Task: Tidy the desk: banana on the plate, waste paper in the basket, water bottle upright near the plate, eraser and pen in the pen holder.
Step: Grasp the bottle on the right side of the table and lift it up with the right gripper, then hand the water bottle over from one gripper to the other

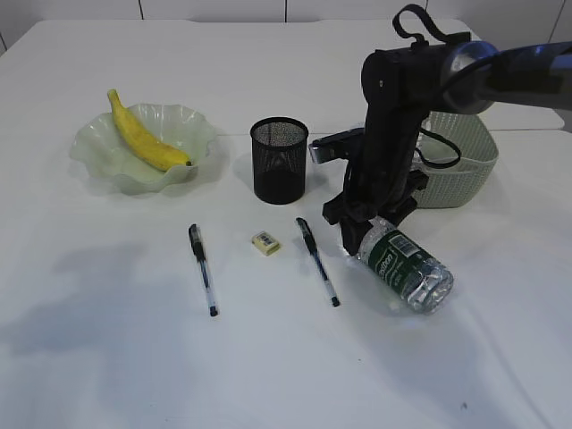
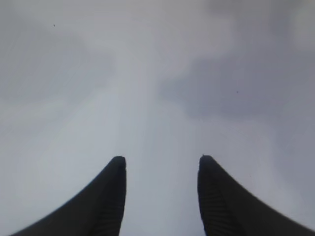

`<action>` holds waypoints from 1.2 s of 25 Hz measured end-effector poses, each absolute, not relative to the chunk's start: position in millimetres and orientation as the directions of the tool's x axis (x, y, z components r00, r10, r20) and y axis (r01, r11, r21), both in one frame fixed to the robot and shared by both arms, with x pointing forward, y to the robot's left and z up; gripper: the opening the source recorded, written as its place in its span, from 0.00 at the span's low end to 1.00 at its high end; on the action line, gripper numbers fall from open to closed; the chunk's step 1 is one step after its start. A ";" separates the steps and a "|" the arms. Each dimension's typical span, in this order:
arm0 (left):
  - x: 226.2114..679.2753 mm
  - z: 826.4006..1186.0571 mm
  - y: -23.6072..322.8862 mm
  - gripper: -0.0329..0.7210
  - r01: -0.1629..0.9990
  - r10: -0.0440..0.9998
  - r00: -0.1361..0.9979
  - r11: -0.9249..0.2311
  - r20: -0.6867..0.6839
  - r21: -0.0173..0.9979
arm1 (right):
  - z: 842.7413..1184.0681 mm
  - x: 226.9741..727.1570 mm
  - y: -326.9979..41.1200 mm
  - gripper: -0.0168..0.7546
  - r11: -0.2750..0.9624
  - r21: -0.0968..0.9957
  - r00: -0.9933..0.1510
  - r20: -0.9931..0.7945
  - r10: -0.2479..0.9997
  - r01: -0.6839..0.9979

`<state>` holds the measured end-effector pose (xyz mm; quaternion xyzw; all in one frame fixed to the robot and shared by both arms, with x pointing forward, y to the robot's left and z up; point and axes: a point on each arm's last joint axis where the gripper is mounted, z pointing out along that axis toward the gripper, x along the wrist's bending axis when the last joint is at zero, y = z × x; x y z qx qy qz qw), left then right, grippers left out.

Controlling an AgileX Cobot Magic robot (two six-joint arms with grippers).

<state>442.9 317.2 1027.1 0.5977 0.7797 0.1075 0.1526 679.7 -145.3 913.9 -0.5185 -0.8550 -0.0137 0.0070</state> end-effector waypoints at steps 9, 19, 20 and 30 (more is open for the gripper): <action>443.1 1027.1 317.2 0.48 0.899 0.965 -0.239 0.263 -0.110 0.352 | 957.0 674.5 -146.7 0.59 0.440 0.094 -0.444 0.021 0.896 0.893; 443.5 1027.3 317.3 0.48 0.896 0.965 -0.239 0.263 -0.110 0.357 | 1019.7 647.1 -145.8 0.59 0.406 0.196 -0.424 0.058 0.904 0.892; 443.7 1027.4 317.3 0.48 0.896 0.965 -0.239 0.263 -0.111 0.359 | 1022.2 639.9 -148.0 0.59 0.407 0.188 -0.424 0.060 0.904 0.894; 444.0 1027.5 317.4 0.48 0.895 0.965 -0.237 0.261 -0.110 0.363 | 1040.5 526.1 -187.3 0.59 0.404 0.157 -0.419 0.072 0.905 0.901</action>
